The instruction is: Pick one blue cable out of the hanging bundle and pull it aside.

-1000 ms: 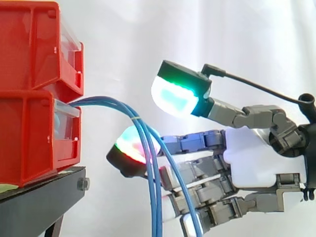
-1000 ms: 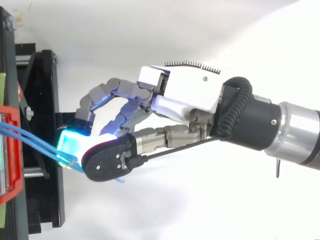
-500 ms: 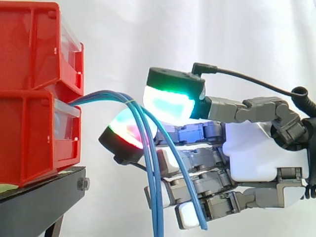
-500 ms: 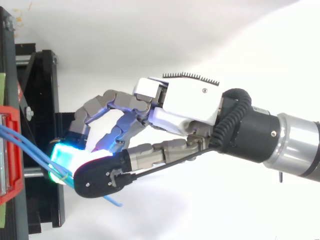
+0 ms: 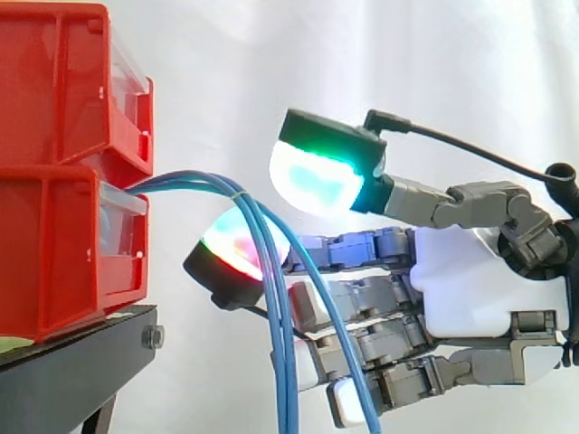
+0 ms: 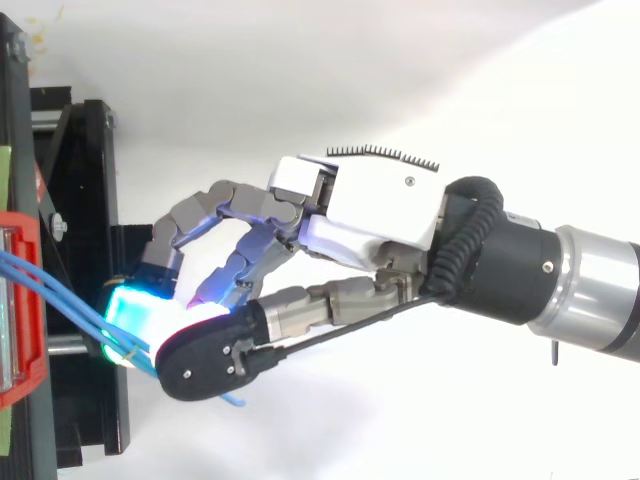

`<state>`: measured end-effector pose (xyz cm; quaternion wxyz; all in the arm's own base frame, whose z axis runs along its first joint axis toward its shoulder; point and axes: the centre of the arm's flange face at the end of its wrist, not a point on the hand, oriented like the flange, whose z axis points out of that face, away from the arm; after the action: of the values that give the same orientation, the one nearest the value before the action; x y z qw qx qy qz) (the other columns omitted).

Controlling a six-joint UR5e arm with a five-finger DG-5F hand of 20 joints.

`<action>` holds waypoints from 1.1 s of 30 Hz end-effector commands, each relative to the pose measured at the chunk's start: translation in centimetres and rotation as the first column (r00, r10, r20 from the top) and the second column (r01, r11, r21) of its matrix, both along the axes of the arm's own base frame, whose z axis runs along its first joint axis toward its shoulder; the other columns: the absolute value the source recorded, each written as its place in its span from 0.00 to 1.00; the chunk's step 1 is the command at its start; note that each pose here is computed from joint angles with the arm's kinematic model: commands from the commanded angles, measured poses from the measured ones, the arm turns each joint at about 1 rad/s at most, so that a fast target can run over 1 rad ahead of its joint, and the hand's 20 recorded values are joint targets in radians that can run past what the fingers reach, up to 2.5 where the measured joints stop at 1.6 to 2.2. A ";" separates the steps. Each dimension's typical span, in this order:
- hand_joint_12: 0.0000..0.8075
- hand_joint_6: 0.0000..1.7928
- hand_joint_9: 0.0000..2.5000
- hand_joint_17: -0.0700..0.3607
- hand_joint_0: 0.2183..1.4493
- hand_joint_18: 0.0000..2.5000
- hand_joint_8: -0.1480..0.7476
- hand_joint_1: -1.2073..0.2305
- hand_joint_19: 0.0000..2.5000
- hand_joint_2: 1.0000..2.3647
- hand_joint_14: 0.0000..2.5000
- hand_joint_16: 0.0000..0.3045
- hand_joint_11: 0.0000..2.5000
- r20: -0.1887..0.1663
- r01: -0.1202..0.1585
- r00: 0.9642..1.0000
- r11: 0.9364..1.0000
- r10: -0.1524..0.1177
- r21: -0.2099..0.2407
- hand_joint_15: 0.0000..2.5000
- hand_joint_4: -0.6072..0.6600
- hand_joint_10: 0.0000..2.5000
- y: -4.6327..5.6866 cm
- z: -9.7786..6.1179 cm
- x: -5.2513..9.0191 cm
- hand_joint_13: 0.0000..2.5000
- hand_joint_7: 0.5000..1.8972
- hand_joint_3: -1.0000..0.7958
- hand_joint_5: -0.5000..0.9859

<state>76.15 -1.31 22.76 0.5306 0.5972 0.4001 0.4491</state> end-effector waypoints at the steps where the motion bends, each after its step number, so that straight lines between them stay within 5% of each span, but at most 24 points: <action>1: 0.50 0.51 0.45 0.47 0.20 0.37 0.53 0.46 0.29 0.00 0.01 0.20 0.35 -0.002 0.001 1.000 1.000 -0.001 0.000 0.26 0.53 0.01 -0.2 0.0 0.0 0.40 0.14 0.28 0.20; 5: 0.53 0.51 0.46 0.50 0.17 0.38 0.55 0.47 0.29 0.00 0.01 0.21 0.35 -0.001 0.000 1.000 1.000 0.000 0.001 0.26 0.54 0.01 -0.1 0.0 0.0 0.40 0.15 0.28 0.21; 15: 0.43 0.52 0.46 0.42 0.25 0.35 0.46 0.22 0.28 0.00 0.01 0.16 0.36 0.001 0.001 1.000 1.000 -0.001 0.000 0.26 0.36 0.01 -0.2 0.0 0.0 0.39 0.20 0.28 0.22; 21: 0.40 0.52 0.47 0.39 0.38 0.34 0.42 0.26 0.28 0.00 0.01 0.14 0.37 0.000 0.000 1.000 1.000 0.000 0.000 0.26 0.25 0.01 -0.3 0.0 0.0 0.39 0.28 0.28 0.22; 33: 0.43 0.51 0.47 0.41 0.29 0.32 0.44 0.44 0.30 0.01 0.01 0.16 0.35 -0.001 0.001 1.000 1.000 -0.001 0.001 0.27 0.36 0.01 -0.5 0.0 0.0 0.38 0.25 0.34 0.22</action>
<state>76.15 -1.73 22.75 0.5307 0.5978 0.3992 0.4490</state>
